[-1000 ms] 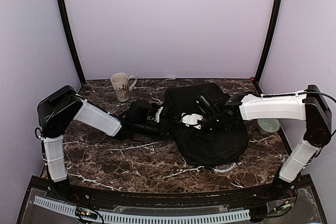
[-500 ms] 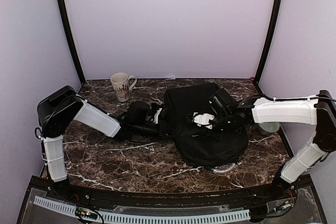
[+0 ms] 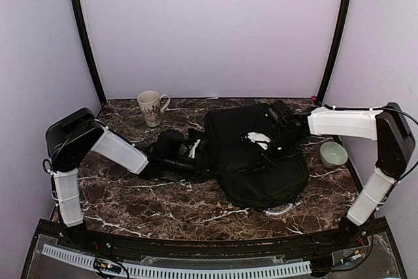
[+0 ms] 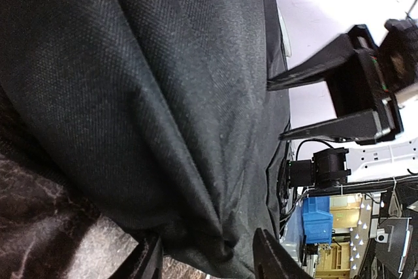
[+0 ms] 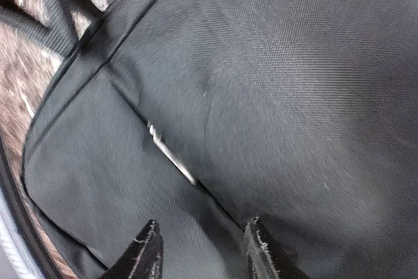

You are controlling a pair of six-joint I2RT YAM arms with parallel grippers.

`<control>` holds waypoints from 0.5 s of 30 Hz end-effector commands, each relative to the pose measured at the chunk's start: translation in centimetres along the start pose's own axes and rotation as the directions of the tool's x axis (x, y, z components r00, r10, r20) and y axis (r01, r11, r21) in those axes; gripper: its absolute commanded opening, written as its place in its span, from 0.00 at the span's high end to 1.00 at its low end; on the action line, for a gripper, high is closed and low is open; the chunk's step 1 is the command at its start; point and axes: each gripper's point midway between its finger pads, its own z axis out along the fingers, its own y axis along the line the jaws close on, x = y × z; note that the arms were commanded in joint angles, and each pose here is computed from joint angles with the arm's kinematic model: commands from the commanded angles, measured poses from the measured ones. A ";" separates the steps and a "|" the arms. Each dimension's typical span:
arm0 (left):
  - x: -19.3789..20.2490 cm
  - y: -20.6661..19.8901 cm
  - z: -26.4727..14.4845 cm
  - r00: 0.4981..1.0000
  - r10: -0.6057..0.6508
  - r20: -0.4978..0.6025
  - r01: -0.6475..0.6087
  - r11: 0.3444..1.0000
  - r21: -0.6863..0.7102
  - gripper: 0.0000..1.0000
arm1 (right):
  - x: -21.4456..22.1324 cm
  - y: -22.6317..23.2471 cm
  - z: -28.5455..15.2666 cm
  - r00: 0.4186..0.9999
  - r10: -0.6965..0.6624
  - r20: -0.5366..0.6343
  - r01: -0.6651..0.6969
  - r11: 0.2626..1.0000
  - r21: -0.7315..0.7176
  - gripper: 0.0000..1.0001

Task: Pack the student bag
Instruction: Zip the student bag at the center of the board.

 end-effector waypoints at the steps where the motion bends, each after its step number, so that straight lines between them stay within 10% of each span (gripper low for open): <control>1: -0.1 -2.2 1.1 1.000 0.014 -0.022 -0.013 0.998 0.068 0.51 | -0.1 1.1 1.5 0.988 0.151 -0.033 -0.155 0.966 -0.207 0.55; 15: 0.2 0.3 3.9 0.996 -0.023 -0.090 0.025 0.999 0.028 0.62 | -0.8 1.5 4.3 0.945 0.310 -0.106 -0.325 0.844 -0.426 0.48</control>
